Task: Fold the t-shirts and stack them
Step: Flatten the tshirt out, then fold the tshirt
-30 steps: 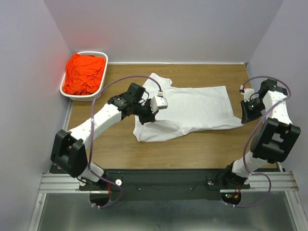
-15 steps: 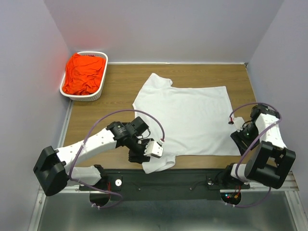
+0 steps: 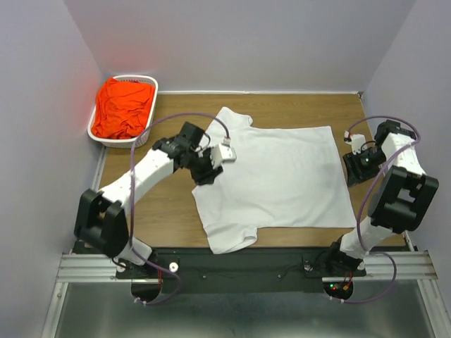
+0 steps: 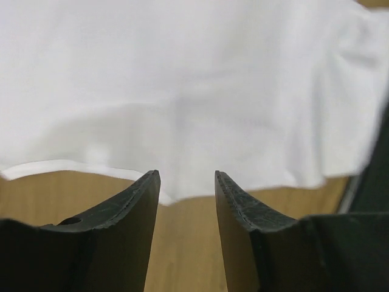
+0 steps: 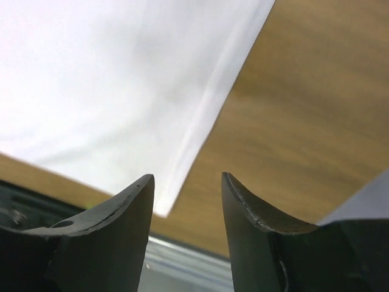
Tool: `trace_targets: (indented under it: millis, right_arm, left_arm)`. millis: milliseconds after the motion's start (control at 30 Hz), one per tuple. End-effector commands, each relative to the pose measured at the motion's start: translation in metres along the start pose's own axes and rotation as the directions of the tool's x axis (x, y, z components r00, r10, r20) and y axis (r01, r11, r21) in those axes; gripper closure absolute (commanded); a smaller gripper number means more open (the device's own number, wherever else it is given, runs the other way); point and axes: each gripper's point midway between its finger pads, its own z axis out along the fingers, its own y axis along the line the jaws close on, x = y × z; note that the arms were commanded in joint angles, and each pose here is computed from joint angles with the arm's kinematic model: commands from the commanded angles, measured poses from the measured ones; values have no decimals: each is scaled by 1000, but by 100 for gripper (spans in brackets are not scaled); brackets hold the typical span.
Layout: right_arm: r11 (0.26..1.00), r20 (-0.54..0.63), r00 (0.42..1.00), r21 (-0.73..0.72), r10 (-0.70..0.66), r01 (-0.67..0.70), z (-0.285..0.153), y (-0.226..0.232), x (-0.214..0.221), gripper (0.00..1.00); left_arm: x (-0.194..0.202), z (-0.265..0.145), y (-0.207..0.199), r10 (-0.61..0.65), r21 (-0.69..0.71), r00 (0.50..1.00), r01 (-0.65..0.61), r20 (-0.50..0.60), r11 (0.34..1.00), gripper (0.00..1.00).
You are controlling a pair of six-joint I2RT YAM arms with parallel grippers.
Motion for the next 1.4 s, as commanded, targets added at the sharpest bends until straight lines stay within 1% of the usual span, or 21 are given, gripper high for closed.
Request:
trace_targets:
  millis: [0, 100, 267, 367, 500, 600, 700, 767, 800, 833, 867, 900, 933, 967, 1067, 1100, 1167, 1233, 1267, 1333, 1367]
  right_arm:
    - [996, 156, 984, -46, 83, -77, 9, -6, -61, 48]
    - [995, 164, 982, -48, 91, -84, 25, -9, -81, 52]
    - [994, 116, 989, -62, 94, -87, 64, -2, -85, 56]
    - [993, 49, 994, -62, 101, -98, 87, 1, -67, 59]
    - [995, -31, 997, -67, 78, -80, 104, 13, -43, 62]
    - [997, -89, 996, -74, 11, -18, 106, 34, -21, 63]
    - [993, -104, 994, -119, -38, 25, 98, 51, -12, 63]
    - [994, -57, 998, -111, -26, 20, 86, 50, -26, 62]
    - [995, 7, 1000, -95, -8, 9, 72, 40, -47, 61]
    - [995, 50, 999, -95, 9, -4, 66, 35, -61, 57]
    - [996, 153, 988, -83, 36, -23, 44, 21, -95, 51]
    - [993, 152, 986, -109, 70, -53, 47, 21, -94, 51]
    - [996, 240, 968, -80, 68, -50, 26, 6, -125, 50]
    - [991, 257, 960, -98, 109, -86, 27, -2, -137, 49]
    - [990, 316, 938, -65, 140, -126, 20, -31, -179, 46]
    - [991, 368, 920, -37, 133, -129, 6, -44, -201, 46]
    - [986, 391, 906, -19, 161, -167, 8, -60, -217, 46]
    - [973, 383, 898, -15, 218, -230, 27, -77, -225, 47]
    - [967, 403, 884, -5, 236, -256, 29, -88, -237, 47]
    - [960, 413, 874, -10, 258, -279, 35, -95, -245, 48]
    - [957, 419, 868, -14, 268, -289, 37, -97, -249, 48]
  left_arm:
    - [-23, 14, 90, -210, -148, 971, 225, 112, 963, 50]
    - [-16, 32, 125, -295, -174, 950, 309, 98, 935, 51]
    - [8, 56, 150, -388, -199, 918, 397, 85, 896, 51]
    - [34, 68, 155, -431, -223, 901, 428, 39, 876, 53]
    - [70, 74, 146, -472, -232, 880, 450, -46, 862, 59]
    - [98, 65, 141, -504, -250, 858, 468, -102, 847, 63]
    - [107, 47, 147, -505, -258, 856, 467, -106, 846, 66]
    - [88, 36, 148, -475, -209, 878, 455, -56, 866, 62]
    - [68, 25, 160, -442, -210, 897, 432, -4, 877, 56]
    - [48, 21, 161, -424, -169, 904, 427, 53, 889, 53]
    - [23, 7, 177, -393, -183, 912, 408, 116, 894, 48]
    - [7, 0, 186, -381, -184, 911, 407, 160, 895, 45]
    - [-3, -1, 196, -378, -183, 906, 411, 187, 893, 42]
    - [-31, -16, 216, -354, -211, 897, 412, 264, 887, 38]
    - [-56, -19, 258, -334, -257, 877, 430, 344, 865, 35]
    - [-67, -19, 278, -346, -265, 856, 461, 384, 847, 33]
    - [-81, -19, 299, -336, -273, 839, 475, 429, 836, 33]
    - [-92, -16, 325, -355, -279, 800, 526, 484, 804, 33]
    - [-106, -24, 339, -321, -295, 785, 526, 530, 798, 33]
    - [-102, -7, 351, -364, -268, 747, 576, 557, 772, 33]
    - [-107, -9, 363, -338, -291, 733, 584, 591, 757, 33]
